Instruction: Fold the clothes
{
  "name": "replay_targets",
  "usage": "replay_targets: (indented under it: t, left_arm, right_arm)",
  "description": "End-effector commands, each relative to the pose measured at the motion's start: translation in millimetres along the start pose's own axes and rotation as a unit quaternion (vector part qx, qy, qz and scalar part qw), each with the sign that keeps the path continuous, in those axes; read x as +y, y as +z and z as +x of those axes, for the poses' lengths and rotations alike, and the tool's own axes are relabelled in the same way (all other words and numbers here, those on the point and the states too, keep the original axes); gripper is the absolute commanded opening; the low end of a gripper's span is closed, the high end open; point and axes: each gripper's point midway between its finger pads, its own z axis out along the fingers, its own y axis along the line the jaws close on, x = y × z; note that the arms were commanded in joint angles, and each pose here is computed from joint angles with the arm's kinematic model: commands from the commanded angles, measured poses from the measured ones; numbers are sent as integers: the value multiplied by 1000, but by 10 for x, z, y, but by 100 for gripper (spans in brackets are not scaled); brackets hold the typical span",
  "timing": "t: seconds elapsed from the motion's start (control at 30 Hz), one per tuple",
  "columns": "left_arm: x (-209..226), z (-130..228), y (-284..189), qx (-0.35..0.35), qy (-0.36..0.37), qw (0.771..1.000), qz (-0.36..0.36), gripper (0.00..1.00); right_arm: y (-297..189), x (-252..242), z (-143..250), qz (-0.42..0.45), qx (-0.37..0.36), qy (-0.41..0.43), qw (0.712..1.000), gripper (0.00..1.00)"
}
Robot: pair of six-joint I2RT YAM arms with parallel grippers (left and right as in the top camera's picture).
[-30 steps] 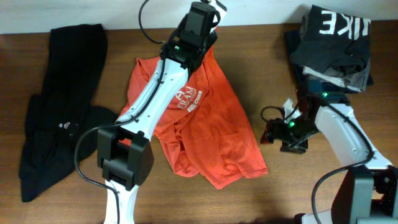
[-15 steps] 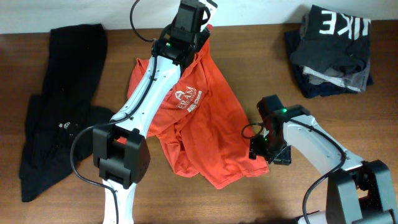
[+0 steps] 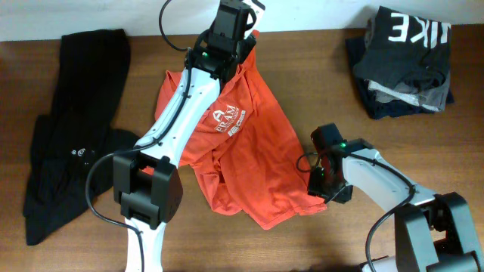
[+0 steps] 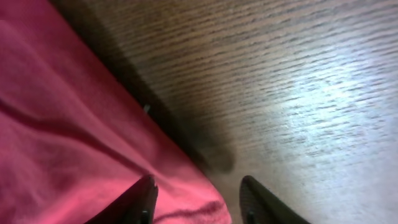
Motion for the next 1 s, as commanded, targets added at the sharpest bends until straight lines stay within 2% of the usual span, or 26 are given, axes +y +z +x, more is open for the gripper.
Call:
replay_targets:
  t: [0.0,0.2,0.27,0.37,0.5,0.63,0.8,0.97]
  left_arm:
    - [37,-24,-19,-3,-11,1000,1,0]
    - [33,-14,-19,-1,-10,1000,1,1]
    - [33,-14,-19,-1,-10,1000,1,1]
    - [22,-10,-20,-1,-10,1000,4,1]
    - [33,-22,-41,-1,-19,1000,3,1]
    - [156,-184,-229,-21,-26,999,-4,1]
    - [511,-566,-780,-75,-43,996,-27,1]
    - [966,-846,-1414,-128,-65,988,-59,1]
  right_arm:
    - [108,32,110,-17,14,2,1000,46]
    - [241,46,228,-36,27,2,999,44]
    - [263,26,258,-34,30,3,999,38]
    - [271,26,269,-35,32,3,999,4]
    - [245,91,171,-47,14,1,999,4]
    - [-37,205,-103,-70,-25,-7,997,4]
    - [-815,238,-677,-104,-119,-29,987,4]
    - [-1978,-2,-1239,-119,-230,-38,965,4]
